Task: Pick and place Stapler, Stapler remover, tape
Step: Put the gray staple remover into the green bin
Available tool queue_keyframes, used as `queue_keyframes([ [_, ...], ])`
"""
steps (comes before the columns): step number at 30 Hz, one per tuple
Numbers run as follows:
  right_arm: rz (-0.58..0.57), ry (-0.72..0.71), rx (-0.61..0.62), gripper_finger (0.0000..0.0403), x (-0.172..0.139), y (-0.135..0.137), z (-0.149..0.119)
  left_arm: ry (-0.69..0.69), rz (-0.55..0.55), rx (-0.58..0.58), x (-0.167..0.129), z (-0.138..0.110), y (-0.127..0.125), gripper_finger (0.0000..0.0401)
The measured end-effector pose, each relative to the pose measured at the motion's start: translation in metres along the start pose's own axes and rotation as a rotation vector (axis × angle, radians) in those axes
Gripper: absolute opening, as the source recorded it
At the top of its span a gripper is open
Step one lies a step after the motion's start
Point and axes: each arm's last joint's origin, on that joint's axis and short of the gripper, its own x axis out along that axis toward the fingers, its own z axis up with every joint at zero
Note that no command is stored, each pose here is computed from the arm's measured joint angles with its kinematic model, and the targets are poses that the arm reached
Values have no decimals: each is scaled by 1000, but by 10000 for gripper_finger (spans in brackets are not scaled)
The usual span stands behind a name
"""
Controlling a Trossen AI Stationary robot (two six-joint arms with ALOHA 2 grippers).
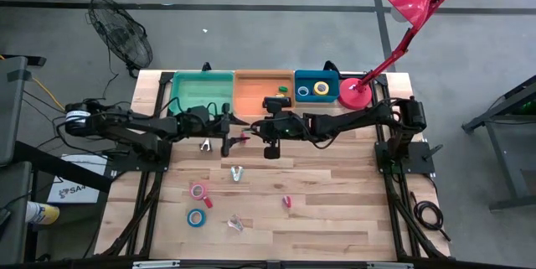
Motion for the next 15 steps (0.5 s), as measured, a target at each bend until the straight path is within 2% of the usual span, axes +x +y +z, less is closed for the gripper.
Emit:
queue_keyframes([
  [8,2,4,2,84,0,0,0,-2,13,6,0,1,-3,178],
  [15,8,20,15,84,0,1,-2,-14,18,5,0,2,-3,169],
])
